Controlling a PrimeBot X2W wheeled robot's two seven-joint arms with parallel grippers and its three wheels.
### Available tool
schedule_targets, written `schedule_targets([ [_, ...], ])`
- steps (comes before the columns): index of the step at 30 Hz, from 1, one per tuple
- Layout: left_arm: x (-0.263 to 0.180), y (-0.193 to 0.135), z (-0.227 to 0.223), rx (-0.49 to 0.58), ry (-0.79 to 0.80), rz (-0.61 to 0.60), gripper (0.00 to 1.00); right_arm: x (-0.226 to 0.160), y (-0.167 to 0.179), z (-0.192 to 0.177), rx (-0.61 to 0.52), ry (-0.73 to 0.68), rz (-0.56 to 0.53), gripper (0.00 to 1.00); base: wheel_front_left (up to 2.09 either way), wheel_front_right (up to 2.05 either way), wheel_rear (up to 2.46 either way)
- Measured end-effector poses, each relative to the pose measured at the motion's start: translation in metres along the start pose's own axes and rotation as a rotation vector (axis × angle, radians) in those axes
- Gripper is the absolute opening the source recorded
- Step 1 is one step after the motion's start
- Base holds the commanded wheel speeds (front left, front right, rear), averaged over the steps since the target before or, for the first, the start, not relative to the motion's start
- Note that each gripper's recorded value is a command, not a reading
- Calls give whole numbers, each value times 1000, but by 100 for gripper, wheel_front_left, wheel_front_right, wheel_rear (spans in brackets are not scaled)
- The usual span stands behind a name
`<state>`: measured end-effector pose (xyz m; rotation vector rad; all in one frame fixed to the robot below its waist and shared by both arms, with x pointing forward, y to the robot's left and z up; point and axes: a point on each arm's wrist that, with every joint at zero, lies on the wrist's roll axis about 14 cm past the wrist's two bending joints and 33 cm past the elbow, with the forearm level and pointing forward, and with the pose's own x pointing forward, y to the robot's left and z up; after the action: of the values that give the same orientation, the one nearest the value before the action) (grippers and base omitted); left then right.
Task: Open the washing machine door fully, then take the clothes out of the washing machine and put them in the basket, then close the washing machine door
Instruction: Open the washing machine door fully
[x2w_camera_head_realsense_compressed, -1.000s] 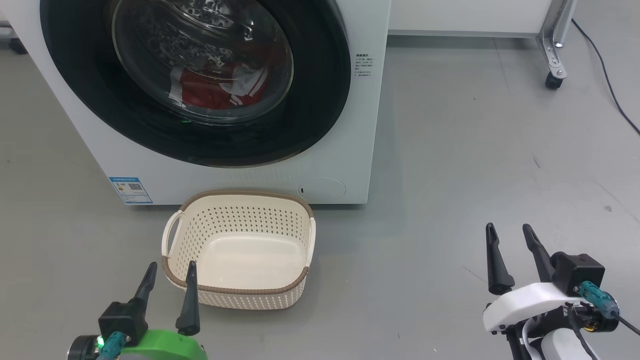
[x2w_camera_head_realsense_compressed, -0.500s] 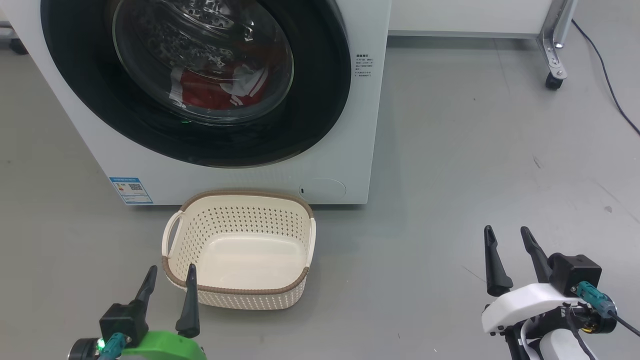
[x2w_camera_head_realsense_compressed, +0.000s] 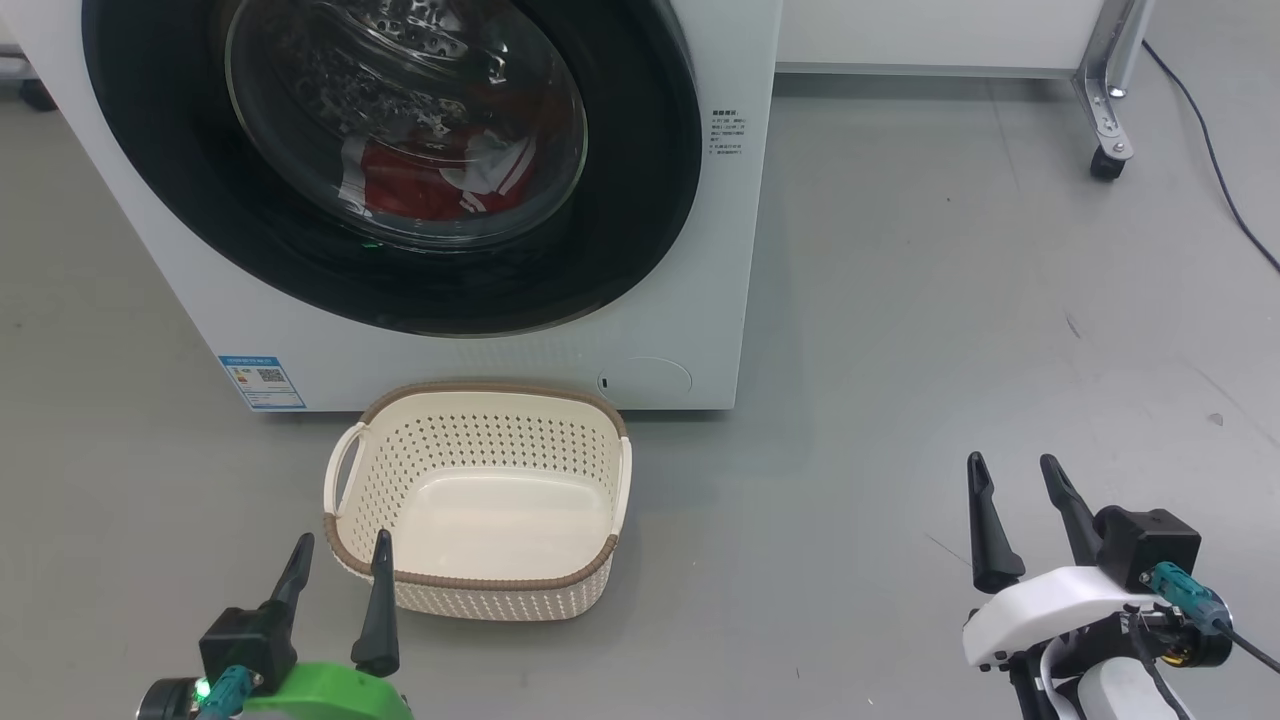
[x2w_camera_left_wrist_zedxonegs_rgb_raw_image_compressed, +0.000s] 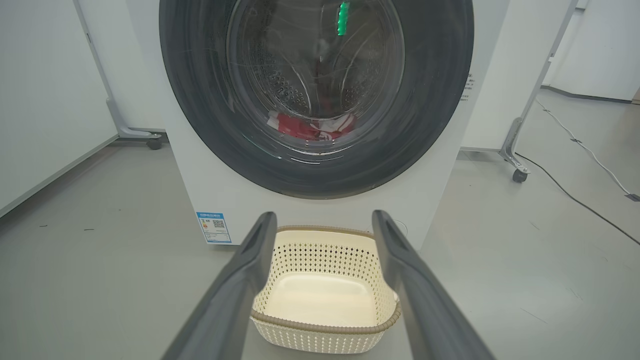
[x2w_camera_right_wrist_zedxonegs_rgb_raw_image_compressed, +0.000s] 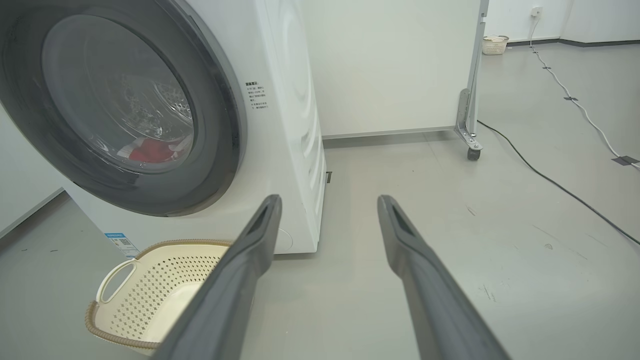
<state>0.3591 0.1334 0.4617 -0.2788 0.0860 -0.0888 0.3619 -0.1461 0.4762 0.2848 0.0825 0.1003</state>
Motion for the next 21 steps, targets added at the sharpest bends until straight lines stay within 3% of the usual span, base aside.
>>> schedule_targets([
  [18,0,0,-1,0,4,2,100,3,1,1,-3,0,4,100,0,0,0],
  [19,0,0,-1,-1,4,2,100,3,1,0,-2,0,4,93,0,0,0],
  [20,0,1,-2,-1,5,3,100,3,1,0,-2,0,4,37,0,0,0],
  [21,0,1,-2,-2,6,3,100,3,1,0,-2,1,4,2,0,0,0],
])
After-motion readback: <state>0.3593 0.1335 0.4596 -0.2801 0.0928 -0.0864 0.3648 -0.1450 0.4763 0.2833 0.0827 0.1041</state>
